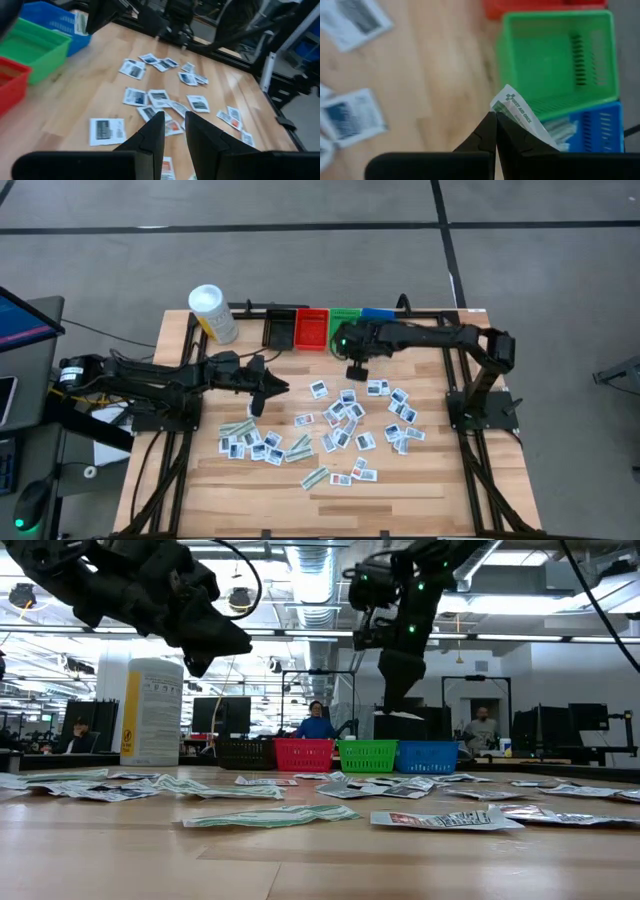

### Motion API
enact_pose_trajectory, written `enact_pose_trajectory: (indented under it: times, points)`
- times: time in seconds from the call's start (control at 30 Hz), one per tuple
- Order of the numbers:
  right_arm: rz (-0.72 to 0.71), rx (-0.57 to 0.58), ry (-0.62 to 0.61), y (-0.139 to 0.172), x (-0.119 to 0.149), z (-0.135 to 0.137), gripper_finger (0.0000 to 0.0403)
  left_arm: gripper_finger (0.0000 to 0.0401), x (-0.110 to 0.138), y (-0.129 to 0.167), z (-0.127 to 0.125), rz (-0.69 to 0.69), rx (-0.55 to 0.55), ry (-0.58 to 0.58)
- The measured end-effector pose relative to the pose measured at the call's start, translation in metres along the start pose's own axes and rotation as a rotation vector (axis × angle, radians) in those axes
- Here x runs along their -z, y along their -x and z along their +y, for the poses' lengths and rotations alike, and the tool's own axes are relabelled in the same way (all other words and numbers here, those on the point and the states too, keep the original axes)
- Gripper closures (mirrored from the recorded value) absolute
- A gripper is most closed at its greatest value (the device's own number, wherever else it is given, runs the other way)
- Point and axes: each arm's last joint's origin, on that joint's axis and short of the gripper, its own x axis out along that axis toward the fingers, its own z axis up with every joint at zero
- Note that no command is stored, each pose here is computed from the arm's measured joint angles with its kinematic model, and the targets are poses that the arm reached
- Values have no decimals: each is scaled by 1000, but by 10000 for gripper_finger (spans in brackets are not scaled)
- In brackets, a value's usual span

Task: Pick & Place First Aid Supplies
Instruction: Put the bandage pack into the blue bin

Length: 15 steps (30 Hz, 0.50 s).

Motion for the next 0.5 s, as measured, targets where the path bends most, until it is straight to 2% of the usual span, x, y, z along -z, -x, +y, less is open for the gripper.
enact_pose_trajectory:
  times: [0.37, 0.5]
  points:
    - [73, 49, -2, -18, 23, -71, 403, 325, -5, 4, 20, -30, -103, 29]
    - [44, -54, 13, -24, 34, -94, 403, 325, -6, 5, 25, -37, -123, 43]
